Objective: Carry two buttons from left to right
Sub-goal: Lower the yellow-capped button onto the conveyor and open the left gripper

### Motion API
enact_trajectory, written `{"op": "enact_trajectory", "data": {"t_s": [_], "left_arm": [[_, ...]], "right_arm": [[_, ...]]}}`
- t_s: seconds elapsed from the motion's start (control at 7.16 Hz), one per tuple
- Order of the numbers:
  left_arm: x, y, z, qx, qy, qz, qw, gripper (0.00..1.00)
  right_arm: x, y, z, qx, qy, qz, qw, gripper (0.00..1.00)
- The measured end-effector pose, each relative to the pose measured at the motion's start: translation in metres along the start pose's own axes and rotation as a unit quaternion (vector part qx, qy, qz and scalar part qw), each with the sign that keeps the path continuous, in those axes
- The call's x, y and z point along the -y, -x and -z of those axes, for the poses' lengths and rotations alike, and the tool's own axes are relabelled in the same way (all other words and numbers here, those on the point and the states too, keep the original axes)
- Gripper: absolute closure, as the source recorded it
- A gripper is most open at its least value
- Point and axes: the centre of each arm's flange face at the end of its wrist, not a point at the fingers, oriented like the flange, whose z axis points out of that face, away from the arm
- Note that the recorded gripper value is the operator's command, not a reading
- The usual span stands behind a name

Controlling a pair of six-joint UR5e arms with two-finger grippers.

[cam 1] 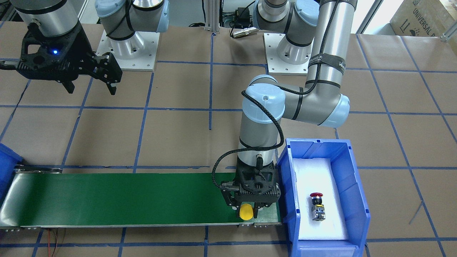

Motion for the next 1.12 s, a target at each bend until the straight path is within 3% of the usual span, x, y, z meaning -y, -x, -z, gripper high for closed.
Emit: {"op": "enact_trajectory", "data": {"t_s": [0.56, 1.12], "left_arm": [[-0.012, -0.001, 0.024, 0.017, -0.007, 0.002, 0.9998, 0.99], [-0.025, 0.000, 0.015, 0.020, 0.007, 0.001, 0.9998, 0.99]], "right_arm": [[0.000, 0.000, 0.000, 0.000, 0.000, 0.000, 1.0000, 0.00], [0.000, 0.000, 0.000, 0.000, 0.000, 0.000, 1.0000, 0.00]]}}
